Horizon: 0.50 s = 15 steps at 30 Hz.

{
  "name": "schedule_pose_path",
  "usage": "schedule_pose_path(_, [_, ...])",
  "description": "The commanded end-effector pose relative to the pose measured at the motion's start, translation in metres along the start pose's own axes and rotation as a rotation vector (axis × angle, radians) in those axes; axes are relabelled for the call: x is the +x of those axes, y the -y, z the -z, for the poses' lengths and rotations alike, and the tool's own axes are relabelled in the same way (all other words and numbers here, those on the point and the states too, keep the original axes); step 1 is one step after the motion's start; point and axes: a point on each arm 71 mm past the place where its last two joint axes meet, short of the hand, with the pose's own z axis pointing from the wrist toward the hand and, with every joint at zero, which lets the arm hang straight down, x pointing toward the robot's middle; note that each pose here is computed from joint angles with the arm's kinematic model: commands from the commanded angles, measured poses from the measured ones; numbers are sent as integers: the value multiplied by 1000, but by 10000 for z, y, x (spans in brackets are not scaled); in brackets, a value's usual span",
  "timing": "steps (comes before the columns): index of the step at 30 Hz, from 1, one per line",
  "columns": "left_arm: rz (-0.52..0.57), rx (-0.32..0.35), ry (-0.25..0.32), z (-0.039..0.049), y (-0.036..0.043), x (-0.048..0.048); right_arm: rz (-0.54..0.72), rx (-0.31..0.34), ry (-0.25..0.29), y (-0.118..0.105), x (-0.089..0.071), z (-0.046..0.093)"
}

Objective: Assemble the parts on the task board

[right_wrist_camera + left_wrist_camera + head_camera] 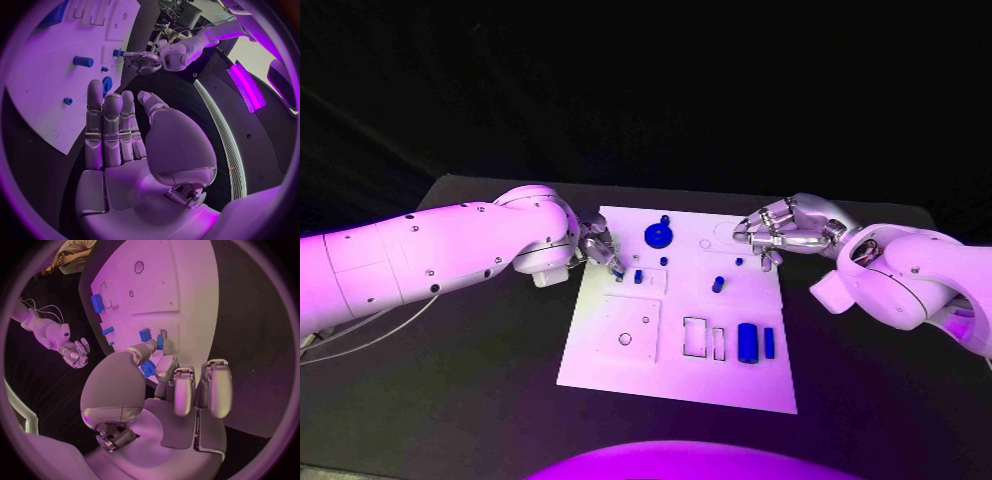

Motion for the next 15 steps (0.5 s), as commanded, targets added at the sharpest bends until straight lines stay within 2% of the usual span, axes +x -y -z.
schedule_pose_path(1, [-32, -5, -13, -2, 14, 22, 0, -7, -19, -6, 21, 1])
schedule_pose_path(15, [-46, -21, -36, -12, 12, 44, -4, -4, -23, -5, 24, 1])
